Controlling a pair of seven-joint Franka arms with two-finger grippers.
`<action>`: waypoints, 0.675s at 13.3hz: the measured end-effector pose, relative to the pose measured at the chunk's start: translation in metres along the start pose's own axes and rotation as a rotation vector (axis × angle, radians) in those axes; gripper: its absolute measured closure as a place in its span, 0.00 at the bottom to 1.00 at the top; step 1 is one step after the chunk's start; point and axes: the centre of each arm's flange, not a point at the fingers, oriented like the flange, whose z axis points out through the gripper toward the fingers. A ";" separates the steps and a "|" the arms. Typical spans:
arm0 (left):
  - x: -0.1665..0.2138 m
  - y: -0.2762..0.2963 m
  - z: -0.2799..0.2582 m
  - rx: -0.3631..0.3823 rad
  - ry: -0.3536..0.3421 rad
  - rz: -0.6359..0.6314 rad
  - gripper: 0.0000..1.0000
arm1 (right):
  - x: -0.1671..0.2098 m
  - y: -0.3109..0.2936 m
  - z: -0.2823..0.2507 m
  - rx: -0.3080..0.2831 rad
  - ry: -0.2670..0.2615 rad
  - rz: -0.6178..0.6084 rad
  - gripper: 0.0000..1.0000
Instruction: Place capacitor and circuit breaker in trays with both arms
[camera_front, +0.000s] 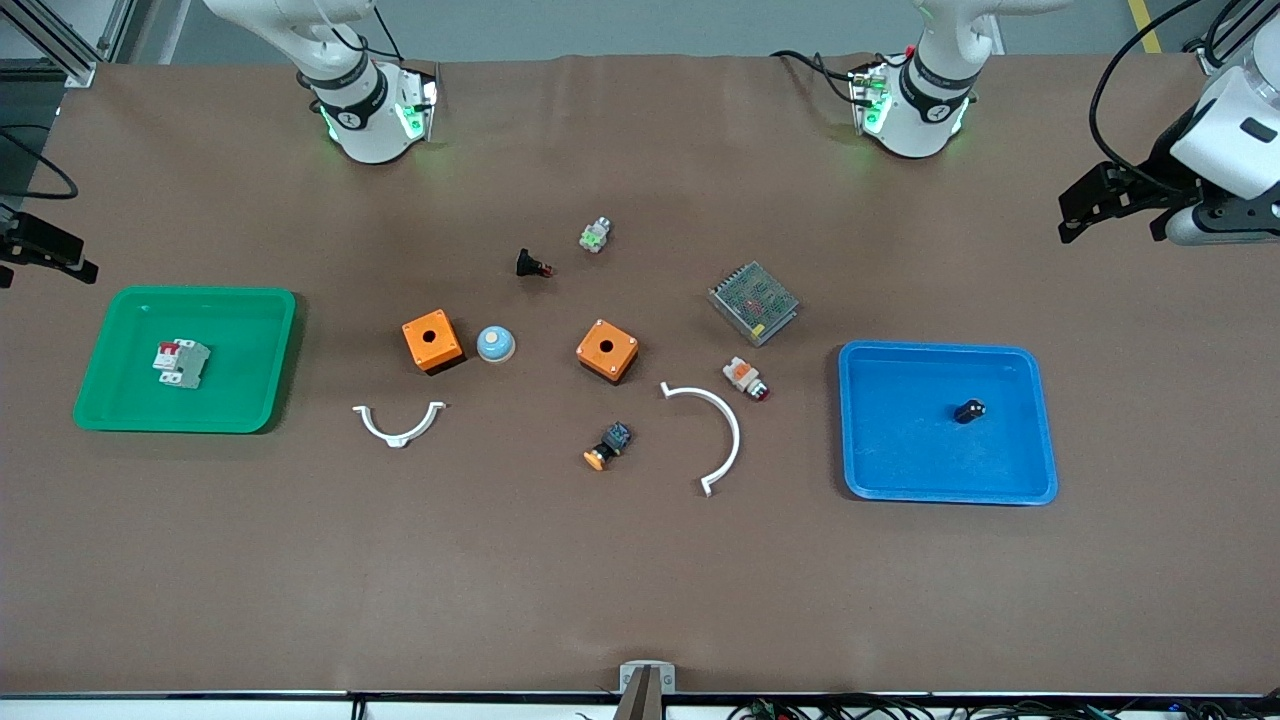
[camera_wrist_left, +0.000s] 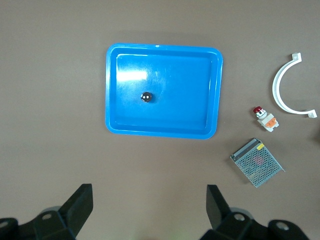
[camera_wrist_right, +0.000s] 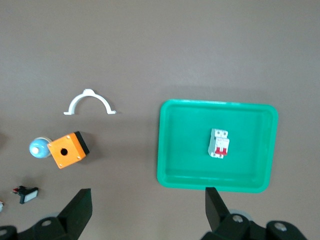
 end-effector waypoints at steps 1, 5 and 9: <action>0.000 0.000 0.000 0.000 0.000 -0.001 0.00 | 0.003 -0.005 -0.004 -0.003 0.009 -0.009 0.00; 0.001 -0.001 0.000 0.000 0.000 -0.003 0.00 | 0.017 -0.028 -0.001 -0.003 -0.008 0.061 0.00; 0.005 -0.008 -0.004 -0.003 0.009 -0.015 0.00 | 0.021 -0.038 -0.002 -0.004 -0.008 0.076 0.00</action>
